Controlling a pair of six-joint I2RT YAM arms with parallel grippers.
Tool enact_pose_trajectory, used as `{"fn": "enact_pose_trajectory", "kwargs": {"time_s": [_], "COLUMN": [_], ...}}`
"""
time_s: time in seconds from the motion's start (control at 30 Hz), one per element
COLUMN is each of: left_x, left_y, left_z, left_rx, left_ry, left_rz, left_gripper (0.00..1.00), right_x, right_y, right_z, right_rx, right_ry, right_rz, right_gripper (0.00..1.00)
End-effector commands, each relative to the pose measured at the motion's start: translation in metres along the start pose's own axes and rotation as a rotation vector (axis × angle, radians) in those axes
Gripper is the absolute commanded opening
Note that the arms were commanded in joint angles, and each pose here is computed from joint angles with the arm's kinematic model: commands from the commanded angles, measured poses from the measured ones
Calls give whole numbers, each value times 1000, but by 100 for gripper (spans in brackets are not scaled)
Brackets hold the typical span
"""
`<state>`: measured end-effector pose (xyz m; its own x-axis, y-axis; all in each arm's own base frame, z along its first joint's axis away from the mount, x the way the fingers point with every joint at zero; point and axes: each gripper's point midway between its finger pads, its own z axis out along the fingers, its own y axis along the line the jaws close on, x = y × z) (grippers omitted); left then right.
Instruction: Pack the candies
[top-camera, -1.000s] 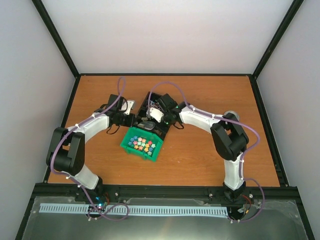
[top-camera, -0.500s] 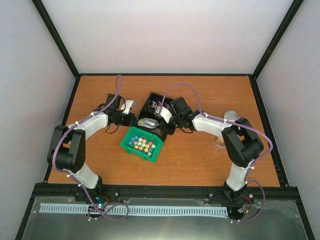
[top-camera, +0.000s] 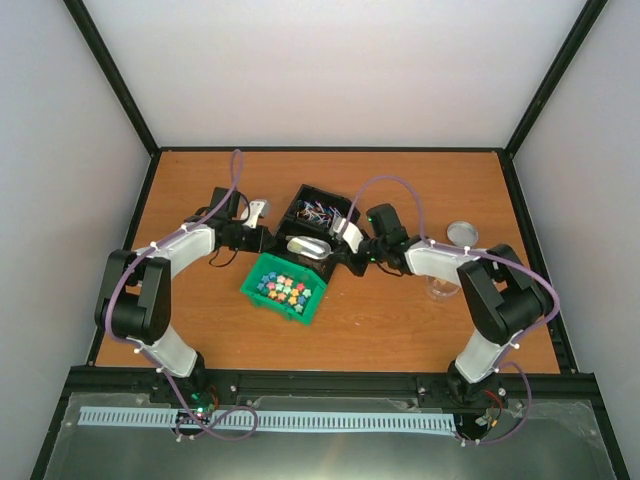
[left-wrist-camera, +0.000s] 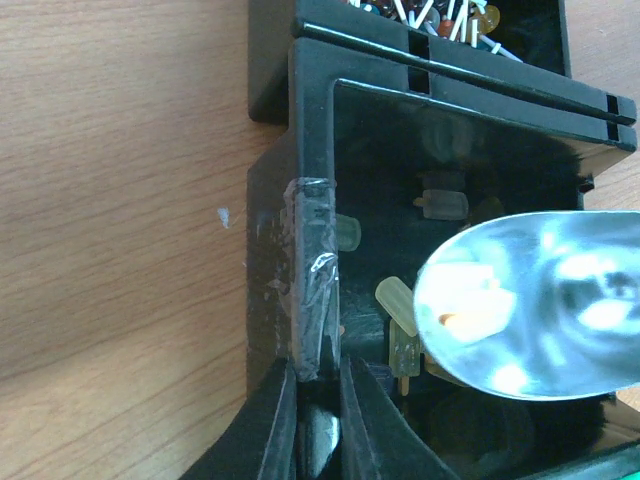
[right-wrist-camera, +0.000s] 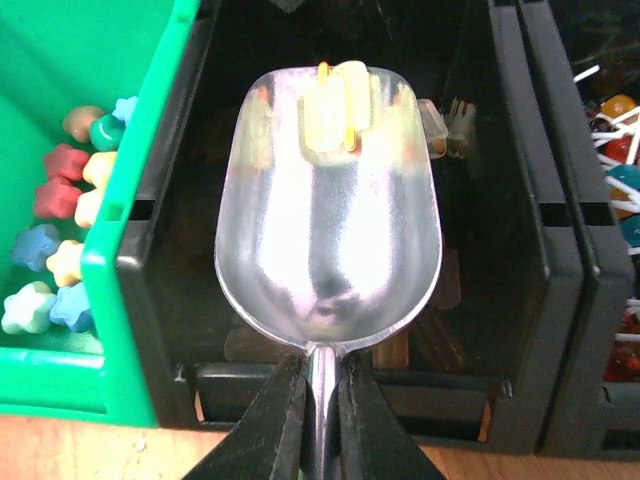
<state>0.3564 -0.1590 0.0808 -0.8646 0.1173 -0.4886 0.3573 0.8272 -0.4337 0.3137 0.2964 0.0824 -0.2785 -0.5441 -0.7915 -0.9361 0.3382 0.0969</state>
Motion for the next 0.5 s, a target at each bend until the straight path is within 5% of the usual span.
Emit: {"fn": "enact_pose_trajectory", "kwargs": {"time_s": [0.0, 0.47], "left_x": [21, 18], "left_y": [10, 10], "left_z": [8, 4], "left_rx": [-21, -20], "left_ry": [80, 61], "left_rz": [-9, 13], "left_gripper": [1, 1], "right_x": [-37, -50], "right_y": [1, 2], "right_z": [-22, -60], "right_rx": [23, 158], "right_ry": [-175, -229], "right_rz": [-133, -383], "right_gripper": [3, 3]}}
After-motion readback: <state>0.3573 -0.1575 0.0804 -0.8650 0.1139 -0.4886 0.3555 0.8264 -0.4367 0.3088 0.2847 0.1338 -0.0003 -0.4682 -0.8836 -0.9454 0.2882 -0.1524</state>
